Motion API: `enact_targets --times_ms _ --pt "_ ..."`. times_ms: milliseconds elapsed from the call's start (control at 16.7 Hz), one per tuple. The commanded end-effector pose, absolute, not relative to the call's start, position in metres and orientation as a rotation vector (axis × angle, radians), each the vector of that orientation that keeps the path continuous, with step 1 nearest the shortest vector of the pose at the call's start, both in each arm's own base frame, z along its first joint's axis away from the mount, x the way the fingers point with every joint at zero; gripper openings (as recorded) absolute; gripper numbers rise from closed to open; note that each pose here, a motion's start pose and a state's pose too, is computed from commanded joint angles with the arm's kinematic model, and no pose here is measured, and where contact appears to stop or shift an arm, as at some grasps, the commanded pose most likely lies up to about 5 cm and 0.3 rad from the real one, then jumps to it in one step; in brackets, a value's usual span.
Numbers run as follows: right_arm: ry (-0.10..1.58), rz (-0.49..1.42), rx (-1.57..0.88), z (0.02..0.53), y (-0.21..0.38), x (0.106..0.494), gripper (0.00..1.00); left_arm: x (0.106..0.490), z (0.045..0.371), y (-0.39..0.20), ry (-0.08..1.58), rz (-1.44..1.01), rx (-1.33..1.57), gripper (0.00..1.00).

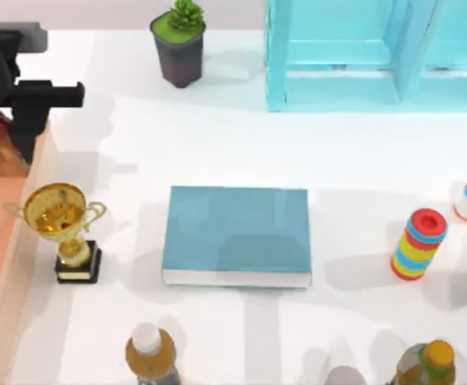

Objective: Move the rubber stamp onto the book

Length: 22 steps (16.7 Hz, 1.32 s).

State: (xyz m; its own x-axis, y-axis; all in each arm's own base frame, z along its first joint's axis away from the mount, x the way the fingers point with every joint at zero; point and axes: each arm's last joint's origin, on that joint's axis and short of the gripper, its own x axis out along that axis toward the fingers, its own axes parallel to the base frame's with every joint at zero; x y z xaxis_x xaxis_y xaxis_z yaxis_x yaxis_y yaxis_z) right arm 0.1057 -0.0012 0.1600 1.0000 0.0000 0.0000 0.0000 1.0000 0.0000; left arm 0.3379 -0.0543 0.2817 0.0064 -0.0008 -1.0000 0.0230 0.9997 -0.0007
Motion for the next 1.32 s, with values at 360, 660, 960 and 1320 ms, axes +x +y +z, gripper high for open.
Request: enact_targets --times_ms 360,660,960,1320 --pt "0.0 0.0 0.0 0.16 -0.001 0.106 1.0 0.348 0.281 -0.057 1.542 -0.037 0.006 0.0" --pt "0.0 0.0 0.0 0.16 -0.001 0.106 1.0 0.377 0.263 -0.115 1.504 -0.057 -0.03 0.0" --pt "0.0 0.0 0.0 0.16 -0.001 0.106 1.0 0.363 0.215 -0.231 1.545 -0.038 -0.006 0.0" --pt "0.0 0.0 0.0 0.16 -0.001 0.106 1.0 0.341 0.193 -0.278 1.567 -0.019 0.016 0.0"
